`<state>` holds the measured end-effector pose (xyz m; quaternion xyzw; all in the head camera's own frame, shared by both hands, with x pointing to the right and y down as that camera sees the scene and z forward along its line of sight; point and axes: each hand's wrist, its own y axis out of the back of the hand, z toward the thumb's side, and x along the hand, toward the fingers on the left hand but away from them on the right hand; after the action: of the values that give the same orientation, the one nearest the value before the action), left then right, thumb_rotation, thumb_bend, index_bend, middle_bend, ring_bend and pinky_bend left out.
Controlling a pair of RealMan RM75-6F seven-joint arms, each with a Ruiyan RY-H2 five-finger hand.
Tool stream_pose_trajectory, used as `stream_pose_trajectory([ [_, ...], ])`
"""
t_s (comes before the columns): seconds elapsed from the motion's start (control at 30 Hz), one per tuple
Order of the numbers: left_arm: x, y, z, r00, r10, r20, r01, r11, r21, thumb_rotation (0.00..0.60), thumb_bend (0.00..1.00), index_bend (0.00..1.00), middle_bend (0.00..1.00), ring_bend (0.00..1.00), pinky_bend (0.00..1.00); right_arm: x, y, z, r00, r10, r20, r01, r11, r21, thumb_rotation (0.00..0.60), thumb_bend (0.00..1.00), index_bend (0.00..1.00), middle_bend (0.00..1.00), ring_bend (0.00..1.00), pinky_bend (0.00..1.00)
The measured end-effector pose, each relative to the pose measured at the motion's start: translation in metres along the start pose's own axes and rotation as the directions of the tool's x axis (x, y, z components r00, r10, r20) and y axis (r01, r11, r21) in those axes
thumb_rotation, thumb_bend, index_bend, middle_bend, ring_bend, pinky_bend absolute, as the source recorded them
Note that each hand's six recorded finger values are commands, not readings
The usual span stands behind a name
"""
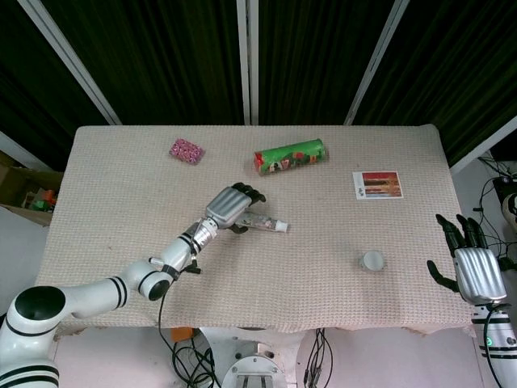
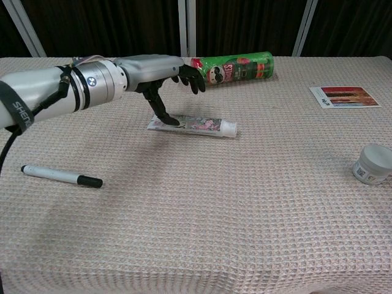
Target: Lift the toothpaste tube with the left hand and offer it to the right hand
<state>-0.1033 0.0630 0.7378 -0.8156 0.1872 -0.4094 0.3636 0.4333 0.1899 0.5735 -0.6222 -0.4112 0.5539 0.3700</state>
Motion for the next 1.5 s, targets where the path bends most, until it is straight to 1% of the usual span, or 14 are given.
stream_pose_trajectory([
  [0.17, 0.009, -0.014, 0.004, 0.999, -0.037, -0.017, 0.037, 0.999, 0.014, 0.6, 0.27, 0.29, 0.24, 0.17, 0.18, -0.001, -0.001, -0.001, 1.0, 0.006, 0.002, -0.006, 1.0, -0.005, 0.6, 0.29, 0.0, 0.19, 0.0, 0.07],
  [0.37, 0.016, -0.027, 0.006, 0.998, -0.051, -0.048, 0.053, 0.998, 0.037, 0.591, 0.28, 0.32, 0.26, 0.17, 0.18, 0.002, -0.002, -0.006, 1.0, 0.009, 0.016, -0.009, 1.0, -0.01, 0.6, 0.29, 0.0, 0.19, 0.0, 0.07],
  [0.53, 0.019, -0.031, 0.012, 0.998, -0.04, -0.055, 0.042, 0.998, 0.042, 0.582, 0.3, 0.33, 0.27, 0.17, 0.18, 0.003, -0.005, -0.009, 1.0, 0.018, 0.023, -0.018, 1.0, -0.015, 0.6, 0.29, 0.0, 0.19, 0.0, 0.07],
  [0.63, 0.021, -0.032, 0.014, 0.998, -0.039, -0.056, 0.042, 0.997, 0.059, 0.564, 0.32, 0.34, 0.28, 0.17, 0.18, 0.004, -0.006, -0.01, 0.999, 0.022, 0.028, -0.021, 1.0, -0.019, 0.6, 0.28, 0.0, 0.19, 0.0, 0.07],
  [0.77, 0.023, -0.035, 0.013, 0.997, -0.036, -0.064, 0.041, 0.995, 0.087, 0.563, 0.36, 0.38, 0.3, 0.19, 0.18, 0.004, -0.006, -0.012, 0.999, 0.026, 0.035, -0.025, 0.999, -0.025, 0.6, 0.28, 0.0, 0.19, 0.0, 0.07],
  [0.87, 0.024, -0.036, 0.011, 0.997, -0.029, -0.071, 0.035, 0.995, 0.092, 0.563, 0.4, 0.43, 0.34, 0.21, 0.2, 0.005, -0.006, -0.013, 0.999, 0.028, 0.038, -0.027, 0.999, -0.029, 0.6, 0.28, 0.0, 0.19, 0.0, 0.07],
  [0.97, 0.024, -0.034, 0.011, 0.997, -0.006, -0.076, 0.012, 0.997, 0.08, 0.555, 0.46, 0.5, 0.41, 0.24, 0.24, 0.005, -0.007, -0.012, 0.999, 0.033, 0.038, -0.032, 0.999, -0.029, 0.6, 0.28, 0.0, 0.19, 0.0, 0.07],
  [1.13, 0.022, -0.032, 0.007, 0.996, 0.025, -0.081, -0.022, 0.999, 0.031, 0.561, 0.56, 0.58, 0.54, 0.36, 0.34, 0.006, -0.007, -0.01, 0.999, 0.035, 0.036, -0.034, 0.999, -0.028, 0.6, 0.27, 0.0, 0.19, 0.0, 0.07],
  [1.23, 0.021, -0.028, 0.004, 0.996, 0.054, -0.076, -0.055, 0.999, -0.004, 0.563, 0.59, 0.59, 0.6, 0.43, 0.44, 0.006, -0.005, -0.008, 0.999, 0.032, 0.031, -0.031, 0.999, -0.03, 0.6, 0.27, 0.0, 0.2, 0.0, 0.07],
  [1.3, 0.018, -0.024, 0.001, 0.995, 0.078, -0.068, -0.08, 0.996, -0.032, 0.566, 0.61, 0.6, 0.64, 0.48, 0.55, 0.005, -0.002, -0.005, 0.999, 0.027, 0.02, -0.026, 0.999, -0.036, 0.6, 0.27, 0.0, 0.2, 0.0, 0.07],
  [1.4, 0.014, -0.013, -0.003, 0.991, 0.12, -0.052, -0.124, 0.99, -0.073, 0.565, 0.62, 0.62, 0.67, 0.54, 0.65, 0.0, 0.005, -0.001, 1.0, 0.019, -0.005, -0.019, 0.999, -0.036, 0.6, 0.28, 0.0, 0.21, 0.0, 0.07],
  [1.47, 0.009, -0.004, -0.006, 0.988, 0.148, -0.036, -0.152, 0.982, -0.109, 0.565, 0.63, 0.62, 0.69, 0.56, 0.69, -0.005, 0.011, 0.004, 1.0, 0.013, -0.028, -0.014, 0.999, -0.03, 0.6, 0.28, 0.0, 0.21, 0.0, 0.08],
  [1.5, 0.006, 0.0, -0.007, 0.987, 0.159, -0.028, -0.161, 0.979, -0.127, 0.563, 0.63, 0.63, 0.7, 0.57, 0.7, -0.01, 0.015, 0.008, 0.999, 0.007, -0.048, -0.008, 1.0, -0.024, 0.6, 0.28, 0.02, 0.21, 0.0, 0.09],
])
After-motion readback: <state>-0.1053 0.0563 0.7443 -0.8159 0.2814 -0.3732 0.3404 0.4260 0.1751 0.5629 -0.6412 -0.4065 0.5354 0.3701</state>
